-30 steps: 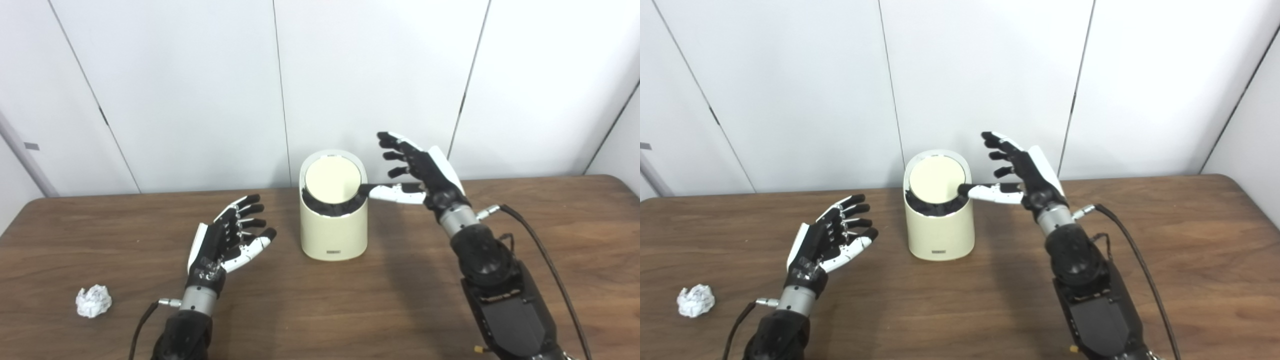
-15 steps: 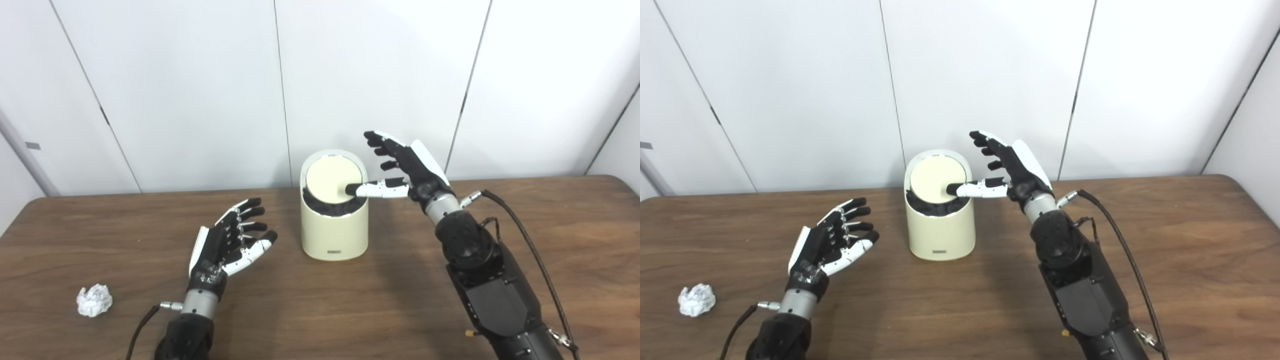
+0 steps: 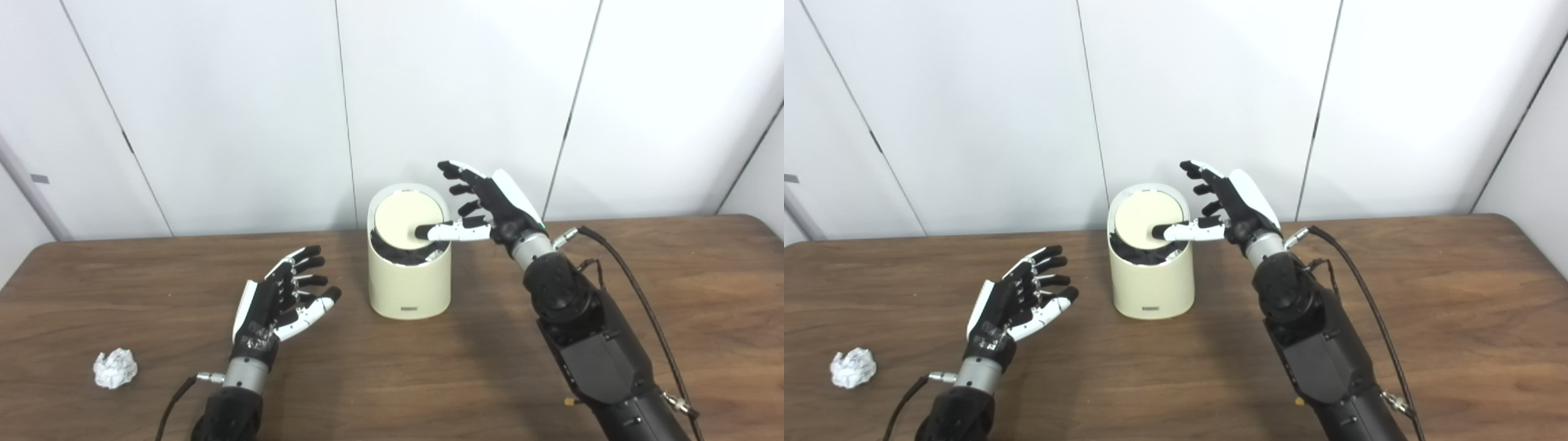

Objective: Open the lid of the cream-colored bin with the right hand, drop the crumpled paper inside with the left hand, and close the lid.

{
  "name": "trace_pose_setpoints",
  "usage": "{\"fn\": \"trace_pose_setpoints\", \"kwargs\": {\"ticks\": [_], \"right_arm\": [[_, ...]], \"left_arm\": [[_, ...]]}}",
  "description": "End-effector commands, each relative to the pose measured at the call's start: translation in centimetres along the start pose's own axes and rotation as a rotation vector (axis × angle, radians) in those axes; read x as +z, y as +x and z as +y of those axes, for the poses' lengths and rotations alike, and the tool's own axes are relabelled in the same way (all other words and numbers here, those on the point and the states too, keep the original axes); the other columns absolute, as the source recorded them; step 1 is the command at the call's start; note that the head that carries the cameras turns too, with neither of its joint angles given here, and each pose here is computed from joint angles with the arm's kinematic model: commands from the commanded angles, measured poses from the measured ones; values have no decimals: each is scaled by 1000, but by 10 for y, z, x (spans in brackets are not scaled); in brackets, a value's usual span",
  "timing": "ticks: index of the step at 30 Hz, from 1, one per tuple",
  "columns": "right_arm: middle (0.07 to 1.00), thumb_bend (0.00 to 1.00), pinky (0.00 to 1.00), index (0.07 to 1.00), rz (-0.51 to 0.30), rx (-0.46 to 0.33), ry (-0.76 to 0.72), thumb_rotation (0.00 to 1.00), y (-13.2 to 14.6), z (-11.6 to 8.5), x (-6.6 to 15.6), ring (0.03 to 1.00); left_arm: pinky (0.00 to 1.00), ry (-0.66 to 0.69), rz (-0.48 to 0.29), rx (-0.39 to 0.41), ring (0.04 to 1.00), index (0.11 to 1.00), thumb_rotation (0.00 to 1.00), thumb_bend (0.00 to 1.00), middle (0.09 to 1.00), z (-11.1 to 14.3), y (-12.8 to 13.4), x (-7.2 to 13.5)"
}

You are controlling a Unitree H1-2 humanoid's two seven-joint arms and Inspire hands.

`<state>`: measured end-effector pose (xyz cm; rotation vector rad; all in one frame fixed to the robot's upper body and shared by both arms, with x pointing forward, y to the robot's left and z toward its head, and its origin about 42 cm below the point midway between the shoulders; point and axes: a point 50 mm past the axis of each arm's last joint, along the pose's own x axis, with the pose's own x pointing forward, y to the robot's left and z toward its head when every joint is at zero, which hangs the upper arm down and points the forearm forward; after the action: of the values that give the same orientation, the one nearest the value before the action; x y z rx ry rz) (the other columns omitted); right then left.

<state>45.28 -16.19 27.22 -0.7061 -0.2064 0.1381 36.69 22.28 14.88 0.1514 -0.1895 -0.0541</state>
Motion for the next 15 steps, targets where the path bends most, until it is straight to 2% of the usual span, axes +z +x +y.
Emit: {"fn": "trace_pose_setpoints", "kwargs": {"ticks": [1, 15], "right_arm": [[871, 814, 632, 879, -72, -43, -14, 380, 13, -12, 29, 815], [886, 814, 634, 876, -73, -12, -15, 366, 18, 5, 37, 833]], "left_arm": [[537, 2, -86, 3, 698, 828, 188, 636, 797, 0, 9, 19], [541, -21, -78, 4, 712, 832, 167, 634, 803, -2, 7, 19]]}}
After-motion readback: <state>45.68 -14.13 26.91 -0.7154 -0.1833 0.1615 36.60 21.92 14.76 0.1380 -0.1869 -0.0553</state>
